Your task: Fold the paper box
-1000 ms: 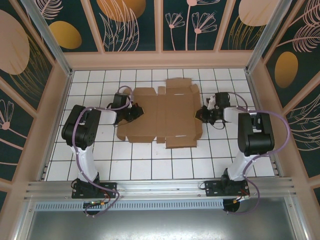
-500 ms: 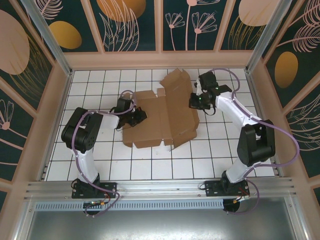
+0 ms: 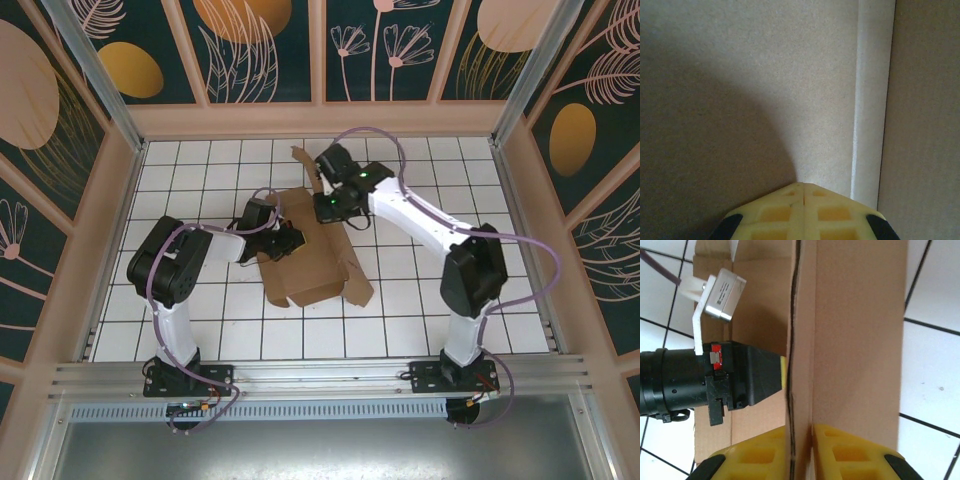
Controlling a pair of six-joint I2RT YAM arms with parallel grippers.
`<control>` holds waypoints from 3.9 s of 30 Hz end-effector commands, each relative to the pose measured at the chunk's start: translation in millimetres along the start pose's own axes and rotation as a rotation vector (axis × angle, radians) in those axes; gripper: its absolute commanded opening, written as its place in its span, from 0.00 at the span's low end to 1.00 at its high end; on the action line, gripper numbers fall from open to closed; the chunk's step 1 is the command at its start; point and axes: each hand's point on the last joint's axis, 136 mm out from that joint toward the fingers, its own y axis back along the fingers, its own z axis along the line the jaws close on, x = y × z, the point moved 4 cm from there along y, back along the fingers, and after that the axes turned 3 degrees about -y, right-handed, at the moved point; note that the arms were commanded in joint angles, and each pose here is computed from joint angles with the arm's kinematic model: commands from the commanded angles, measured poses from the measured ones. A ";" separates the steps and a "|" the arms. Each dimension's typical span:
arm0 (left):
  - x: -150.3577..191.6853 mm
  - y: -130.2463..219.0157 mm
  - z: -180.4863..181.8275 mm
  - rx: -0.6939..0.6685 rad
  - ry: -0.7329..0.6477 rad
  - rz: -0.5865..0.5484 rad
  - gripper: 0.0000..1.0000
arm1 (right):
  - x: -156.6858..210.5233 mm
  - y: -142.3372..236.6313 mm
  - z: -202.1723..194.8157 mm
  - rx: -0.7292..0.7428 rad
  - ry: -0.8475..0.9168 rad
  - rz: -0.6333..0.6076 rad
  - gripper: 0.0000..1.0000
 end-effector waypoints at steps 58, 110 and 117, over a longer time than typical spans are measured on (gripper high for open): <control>-78.9 97.6 -155.7 0.496 -0.136 -0.183 0.63 | -12.4 45.0 -41.6 1.023 0.871 -0.659 0.17; -10.1 65.0 -28.9 -0.125 -0.076 -0.057 0.35 | -14.1 -7.3 -205.9 0.448 0.169 -0.264 0.00; -45.6 101.5 -107.3 0.046 -0.160 -0.159 0.48 | -33.5 28.9 -144.3 0.636 0.643 -0.424 0.00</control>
